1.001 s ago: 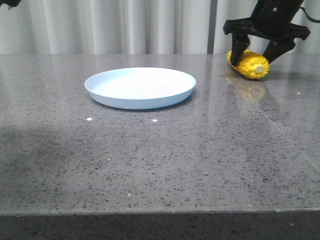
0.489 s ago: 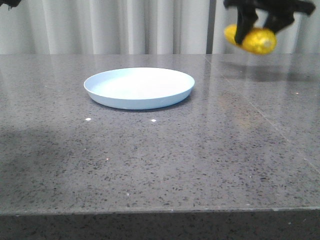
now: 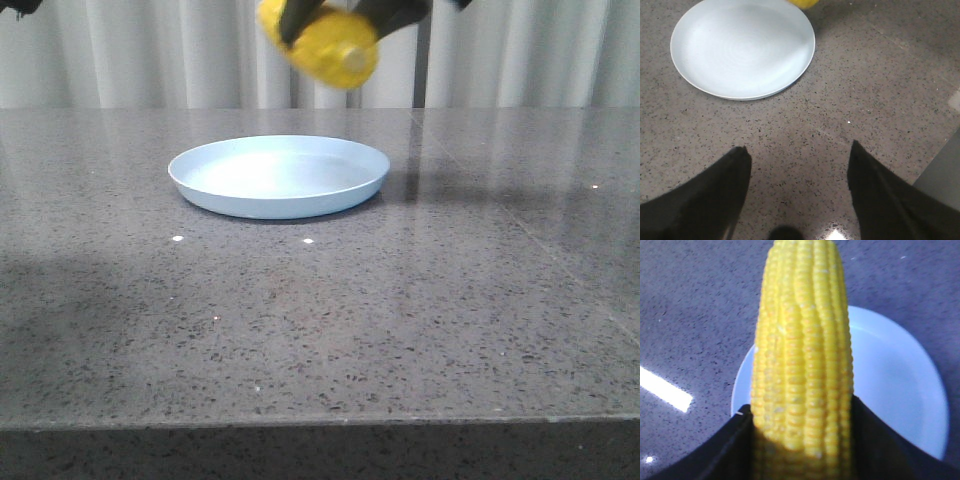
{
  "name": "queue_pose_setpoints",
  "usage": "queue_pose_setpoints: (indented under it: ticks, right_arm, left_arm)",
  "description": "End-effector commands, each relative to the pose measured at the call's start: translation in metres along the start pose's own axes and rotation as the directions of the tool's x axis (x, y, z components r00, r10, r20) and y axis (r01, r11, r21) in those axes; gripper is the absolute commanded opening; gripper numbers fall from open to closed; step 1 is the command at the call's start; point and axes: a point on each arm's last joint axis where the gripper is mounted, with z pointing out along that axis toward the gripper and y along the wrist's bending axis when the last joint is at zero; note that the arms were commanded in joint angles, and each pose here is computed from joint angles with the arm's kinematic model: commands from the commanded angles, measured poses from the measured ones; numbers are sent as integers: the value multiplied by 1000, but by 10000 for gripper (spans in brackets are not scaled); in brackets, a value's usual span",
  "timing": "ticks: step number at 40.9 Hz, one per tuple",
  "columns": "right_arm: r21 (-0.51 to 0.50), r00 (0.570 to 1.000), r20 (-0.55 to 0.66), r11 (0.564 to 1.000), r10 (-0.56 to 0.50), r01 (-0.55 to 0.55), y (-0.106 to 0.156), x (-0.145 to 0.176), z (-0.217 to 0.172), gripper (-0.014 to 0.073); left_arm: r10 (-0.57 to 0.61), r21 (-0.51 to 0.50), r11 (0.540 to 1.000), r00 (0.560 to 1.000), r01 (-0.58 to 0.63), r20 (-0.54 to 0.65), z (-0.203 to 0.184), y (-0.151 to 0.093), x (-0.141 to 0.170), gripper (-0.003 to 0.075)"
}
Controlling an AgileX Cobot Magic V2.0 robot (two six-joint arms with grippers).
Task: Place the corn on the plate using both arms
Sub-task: 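Lift the corn with the right gripper and carry it over the plate, then lower the corn onto the plate and open the right gripper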
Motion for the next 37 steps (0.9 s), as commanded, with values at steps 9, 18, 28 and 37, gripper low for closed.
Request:
queue_pose_setpoints:
  ticks: [9, 18, 28, 37]
  right_arm:
    - [-52, 979, 192, 996, 74, -66, 10, 0, 25, 304]
    - [-19, 986, 146, 996, 85, -83, -2, 8, 48, 349]
    - [-22, 986, 149, 997, 80, -78, -1, 7, 44, 602]
    - [3, 981, 189, 999, -48, 48, 9, -5, 2, 636]
  left_arm:
    - [-10, -1, 1000, 994, 10, 109, -10, -2, -13, 420]
    - [-10, -1, 1000, 994, 10, 109, -10, -2, -13, 420]
    - [-10, -1, 1000, 994, 10, 109, -10, -2, -13, 420]
    - [-10, -1, 1000, 994, 10, 109, -10, -2, -13, 420]
